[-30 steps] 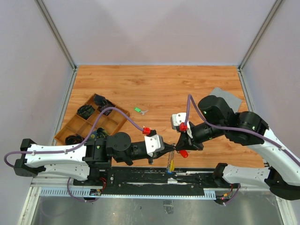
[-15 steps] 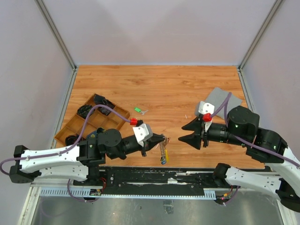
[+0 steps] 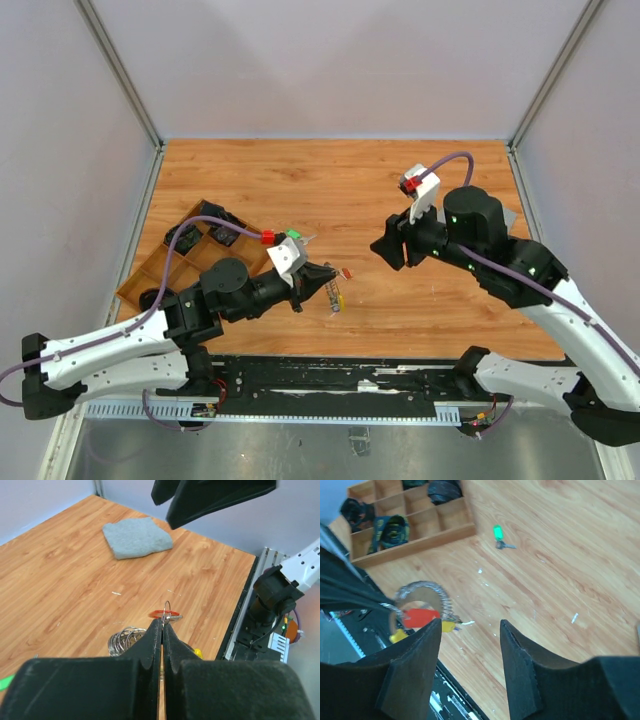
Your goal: Put the keys on the keyring
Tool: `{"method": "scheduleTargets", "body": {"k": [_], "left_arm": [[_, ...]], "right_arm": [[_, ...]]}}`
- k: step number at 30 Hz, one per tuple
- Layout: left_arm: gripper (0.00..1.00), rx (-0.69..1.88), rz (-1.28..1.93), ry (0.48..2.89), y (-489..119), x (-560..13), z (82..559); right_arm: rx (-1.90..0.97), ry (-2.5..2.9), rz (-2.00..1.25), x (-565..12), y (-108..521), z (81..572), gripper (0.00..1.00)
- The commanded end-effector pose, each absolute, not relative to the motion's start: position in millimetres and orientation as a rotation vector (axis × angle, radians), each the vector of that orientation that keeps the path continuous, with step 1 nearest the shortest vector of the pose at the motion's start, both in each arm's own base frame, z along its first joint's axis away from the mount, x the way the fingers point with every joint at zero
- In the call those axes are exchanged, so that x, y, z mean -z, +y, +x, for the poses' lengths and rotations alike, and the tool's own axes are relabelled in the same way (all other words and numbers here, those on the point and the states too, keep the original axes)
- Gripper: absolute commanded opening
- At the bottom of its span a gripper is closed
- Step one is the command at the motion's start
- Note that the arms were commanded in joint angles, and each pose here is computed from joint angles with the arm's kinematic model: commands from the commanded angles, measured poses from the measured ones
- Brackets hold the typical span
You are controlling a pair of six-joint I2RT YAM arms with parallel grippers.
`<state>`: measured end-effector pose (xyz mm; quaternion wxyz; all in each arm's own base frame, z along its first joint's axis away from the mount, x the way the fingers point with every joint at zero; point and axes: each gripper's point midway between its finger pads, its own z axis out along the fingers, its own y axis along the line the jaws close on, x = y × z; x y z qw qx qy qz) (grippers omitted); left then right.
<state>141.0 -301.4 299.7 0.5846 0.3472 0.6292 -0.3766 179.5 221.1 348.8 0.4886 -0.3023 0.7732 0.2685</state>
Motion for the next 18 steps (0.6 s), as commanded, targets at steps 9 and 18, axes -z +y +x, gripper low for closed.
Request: {"method": "scheduleTargets", "body": {"k": [9, 18], "left_arm": [[0.00, 0.942, 0.668, 1.367, -286, -332, 164], [0.00, 0.995, 0.641, 1.322, -287, -342, 162]], "right_arm": [[-1.225, 1.767, -0.687, -346, 264, 185, 0.48], [-1.306, 1.668, -0.646, -349, 283, 178, 0.50]]}}
